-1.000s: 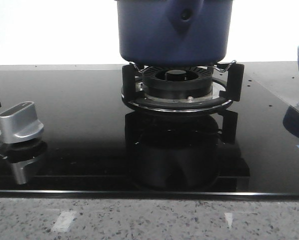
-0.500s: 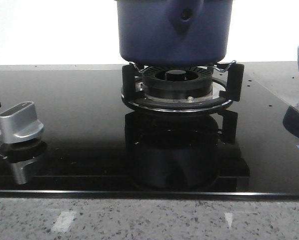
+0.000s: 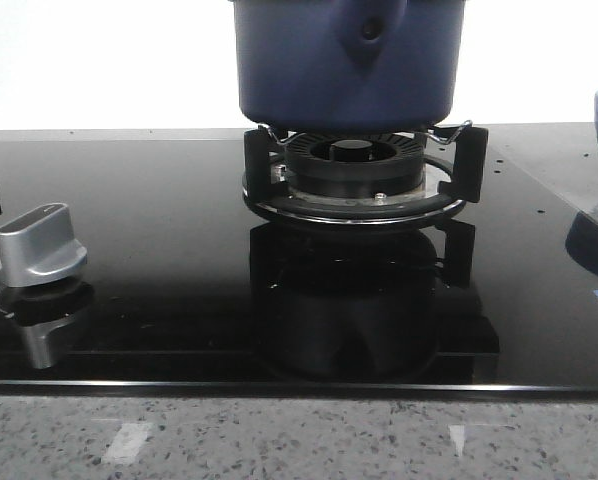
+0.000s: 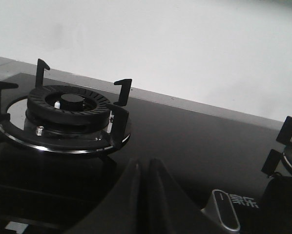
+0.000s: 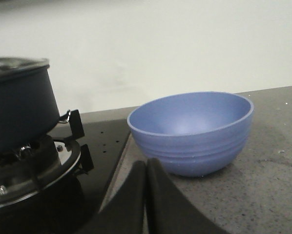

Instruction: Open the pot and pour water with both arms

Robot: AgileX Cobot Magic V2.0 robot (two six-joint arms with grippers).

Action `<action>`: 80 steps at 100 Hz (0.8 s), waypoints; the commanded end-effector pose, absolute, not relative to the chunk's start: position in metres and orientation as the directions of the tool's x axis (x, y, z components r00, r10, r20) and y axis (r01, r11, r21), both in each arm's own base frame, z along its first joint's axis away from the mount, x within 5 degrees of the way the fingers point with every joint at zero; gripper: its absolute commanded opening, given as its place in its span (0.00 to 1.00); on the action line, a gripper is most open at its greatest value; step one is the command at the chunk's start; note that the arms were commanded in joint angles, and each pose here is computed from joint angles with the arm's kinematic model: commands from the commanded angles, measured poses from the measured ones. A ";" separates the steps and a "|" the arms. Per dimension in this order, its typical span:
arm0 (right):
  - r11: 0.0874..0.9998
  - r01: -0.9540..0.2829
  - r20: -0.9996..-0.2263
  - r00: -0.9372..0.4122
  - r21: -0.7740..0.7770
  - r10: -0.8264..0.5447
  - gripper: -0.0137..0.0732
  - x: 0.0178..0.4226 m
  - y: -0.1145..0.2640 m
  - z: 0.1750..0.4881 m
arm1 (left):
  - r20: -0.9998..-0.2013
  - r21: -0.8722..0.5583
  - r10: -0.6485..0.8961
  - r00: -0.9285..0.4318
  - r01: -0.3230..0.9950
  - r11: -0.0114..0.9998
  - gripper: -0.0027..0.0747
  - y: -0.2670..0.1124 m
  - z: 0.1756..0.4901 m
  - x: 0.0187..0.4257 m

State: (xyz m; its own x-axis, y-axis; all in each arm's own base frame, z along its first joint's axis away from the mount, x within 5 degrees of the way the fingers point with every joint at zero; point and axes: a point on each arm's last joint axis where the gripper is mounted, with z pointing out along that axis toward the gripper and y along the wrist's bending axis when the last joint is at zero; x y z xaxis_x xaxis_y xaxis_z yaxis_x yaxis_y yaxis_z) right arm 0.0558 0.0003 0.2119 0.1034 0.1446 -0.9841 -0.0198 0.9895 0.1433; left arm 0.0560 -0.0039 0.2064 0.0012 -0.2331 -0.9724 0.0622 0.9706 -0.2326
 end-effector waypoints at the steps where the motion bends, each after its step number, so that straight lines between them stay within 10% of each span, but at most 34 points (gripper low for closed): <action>1: 0.974 -0.036 -0.954 0.194 0.224 0.227 0.10 0.054 -0.001 0.213 | -0.944 -0.316 -0.321 0.080 0.068 0.946 0.01 -0.002 0.205 0.055; 31: 0.838 -0.075 -0.816 0.196 0.541 0.544 0.10 0.053 -0.004 0.221 | -0.716 -0.684 -0.692 0.094 0.109 0.722 0.01 0.000 0.215 0.053; 80: 0.960 -0.051 -0.939 -0.227 0.277 0.259 0.10 0.068 0.010 0.332 | -0.943 -0.332 -0.312 -0.114 0.280 0.901 0.01 -0.027 0.347 0.070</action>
State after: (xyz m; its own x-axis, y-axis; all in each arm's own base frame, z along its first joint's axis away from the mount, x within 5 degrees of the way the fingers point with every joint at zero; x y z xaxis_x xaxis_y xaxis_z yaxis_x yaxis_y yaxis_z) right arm 0.0568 0.0118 0.3017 -0.1928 0.3382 -0.9211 -0.0678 0.9319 0.3563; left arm 0.0600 -0.0223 0.3129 -0.1114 -0.4096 -0.9054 0.2328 0.8750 -0.4245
